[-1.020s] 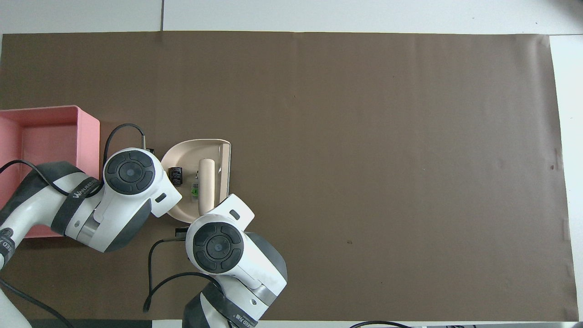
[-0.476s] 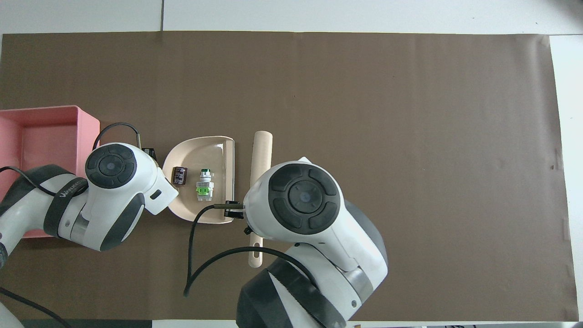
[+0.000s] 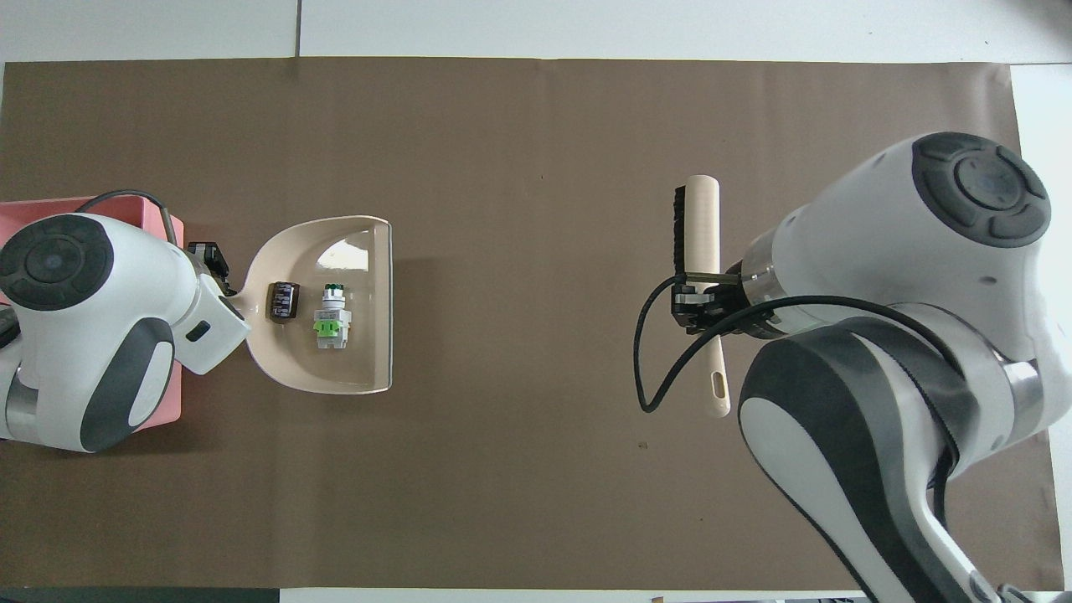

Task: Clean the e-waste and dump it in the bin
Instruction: 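Lift the dustpan over the pink bin while the right gripper returns the brush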

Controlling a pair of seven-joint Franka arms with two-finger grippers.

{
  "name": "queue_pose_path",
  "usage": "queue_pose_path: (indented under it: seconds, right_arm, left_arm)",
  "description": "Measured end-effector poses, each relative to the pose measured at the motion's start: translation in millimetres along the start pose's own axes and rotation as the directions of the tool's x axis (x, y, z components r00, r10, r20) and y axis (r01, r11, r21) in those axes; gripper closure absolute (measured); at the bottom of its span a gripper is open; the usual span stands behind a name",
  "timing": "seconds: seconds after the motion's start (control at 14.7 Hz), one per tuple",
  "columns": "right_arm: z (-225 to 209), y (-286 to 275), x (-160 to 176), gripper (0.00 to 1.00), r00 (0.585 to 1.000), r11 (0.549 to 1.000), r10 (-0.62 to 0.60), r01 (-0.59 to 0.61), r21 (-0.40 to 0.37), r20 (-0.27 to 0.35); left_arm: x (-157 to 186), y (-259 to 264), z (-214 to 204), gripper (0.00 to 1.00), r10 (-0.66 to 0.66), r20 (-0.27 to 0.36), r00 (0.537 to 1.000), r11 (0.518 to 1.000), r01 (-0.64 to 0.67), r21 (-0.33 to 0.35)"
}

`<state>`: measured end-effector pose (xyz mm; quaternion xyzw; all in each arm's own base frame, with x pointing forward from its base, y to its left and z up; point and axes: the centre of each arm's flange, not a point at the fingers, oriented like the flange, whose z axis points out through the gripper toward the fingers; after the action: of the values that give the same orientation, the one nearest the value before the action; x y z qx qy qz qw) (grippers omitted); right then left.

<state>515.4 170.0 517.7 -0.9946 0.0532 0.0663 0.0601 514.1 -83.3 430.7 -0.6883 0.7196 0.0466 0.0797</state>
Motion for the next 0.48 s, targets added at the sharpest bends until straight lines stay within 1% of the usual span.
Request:
queue_pose_path:
  seconds: [0.14,0.27,0.48]
  right_arm:
    - [12,64,16,0.75,0.999,0.999,-0.035,0.035,0.000,0.016]
    - [29,120,24,0.75,0.998,0.998,-0.056,0.056,-0.011,0.004]
    - [64,181,27,0.75,0.998,0.999,-0.052,0.052,-0.016,-0.026]
  left_arm:
    - [-43,-5,-9,0.67,-0.025,-0.004,1.000,1.000,0.025,0.007]
    - [-88,-10,-19,0.67,-0.040,-0.001,0.999,0.999,0.040,0.009]
    - [-160,-14,-38,0.67,-0.021,0.012,1.000,0.999,0.021,0.038]
